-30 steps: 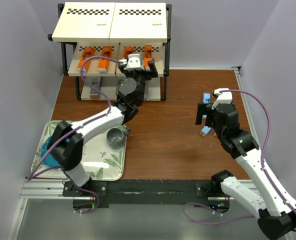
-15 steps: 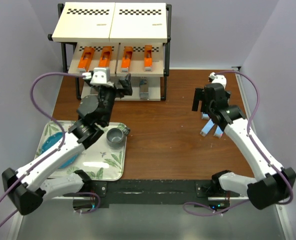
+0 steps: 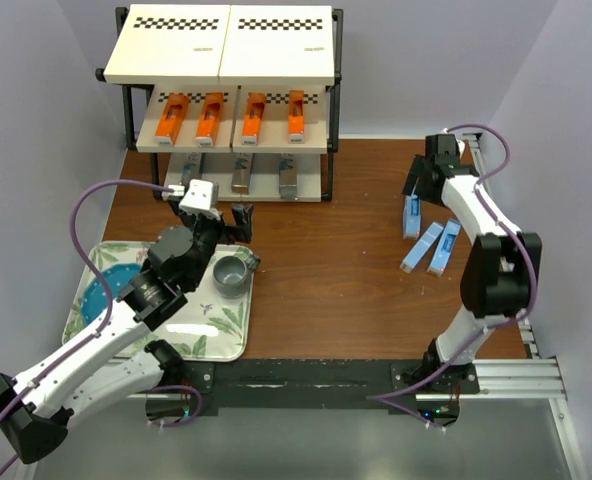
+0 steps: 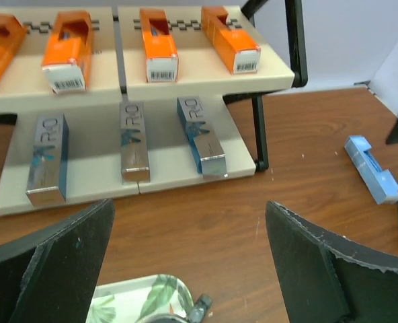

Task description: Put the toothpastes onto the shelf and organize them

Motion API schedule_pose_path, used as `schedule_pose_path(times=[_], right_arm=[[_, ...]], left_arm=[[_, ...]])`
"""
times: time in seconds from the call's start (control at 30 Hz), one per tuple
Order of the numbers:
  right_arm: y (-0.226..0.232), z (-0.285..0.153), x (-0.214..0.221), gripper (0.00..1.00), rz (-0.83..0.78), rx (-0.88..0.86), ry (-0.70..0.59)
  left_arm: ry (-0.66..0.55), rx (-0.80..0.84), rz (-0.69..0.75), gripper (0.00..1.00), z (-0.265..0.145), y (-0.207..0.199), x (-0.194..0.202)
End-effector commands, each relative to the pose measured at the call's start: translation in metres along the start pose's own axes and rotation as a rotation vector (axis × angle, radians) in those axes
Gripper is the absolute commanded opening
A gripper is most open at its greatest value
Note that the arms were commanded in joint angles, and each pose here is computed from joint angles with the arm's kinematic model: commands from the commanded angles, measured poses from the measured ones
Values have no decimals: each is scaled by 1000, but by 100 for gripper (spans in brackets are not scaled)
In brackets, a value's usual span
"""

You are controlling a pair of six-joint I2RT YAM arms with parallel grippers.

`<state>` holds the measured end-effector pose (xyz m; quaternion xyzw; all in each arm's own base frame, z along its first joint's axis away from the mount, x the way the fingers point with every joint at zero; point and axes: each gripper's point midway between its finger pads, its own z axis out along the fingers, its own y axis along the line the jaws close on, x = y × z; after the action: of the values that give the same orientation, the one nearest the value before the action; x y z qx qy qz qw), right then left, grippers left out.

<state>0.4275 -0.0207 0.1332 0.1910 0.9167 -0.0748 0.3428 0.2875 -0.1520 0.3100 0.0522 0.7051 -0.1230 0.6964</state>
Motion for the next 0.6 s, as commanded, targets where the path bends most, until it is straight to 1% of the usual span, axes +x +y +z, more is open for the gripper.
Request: schedule_pose_path(times=[0.0,0.07,0.13,0.2,0.23,0.3,0.43,0.5,0.57], right_arm=[[14,34,-15,78,12,-47,27],[17,48,-13,77,20,-38,34],[23,57,-21,76,26,-57,4],[26,72,-18,75,-1,-52,24],[29,73,-26,76,-7,-55,11],[28,88,-24,75,-26,-30,22],[28,100,-16,72,-45,-21,44],[23,102,-12,70,-75,0,65],[24,99,-5,69,-106,-14,94]], left_arm=[[68,0,-66,100,-6,-1,14],[109,-20,-95,100,-6,-1,18],[163,-33,-110,100,-6,-2,27],[206,-46,-130,100,-7,-2,34],[218,-41,-136,100,-5,-5,33],[245,-43,-128,100,-6,-6,36],[233,-38,-87,100,-9,-3,29],[207,-38,-62,100,-7,-1,24],[196,-12,-54,100,-7,-4,21]])
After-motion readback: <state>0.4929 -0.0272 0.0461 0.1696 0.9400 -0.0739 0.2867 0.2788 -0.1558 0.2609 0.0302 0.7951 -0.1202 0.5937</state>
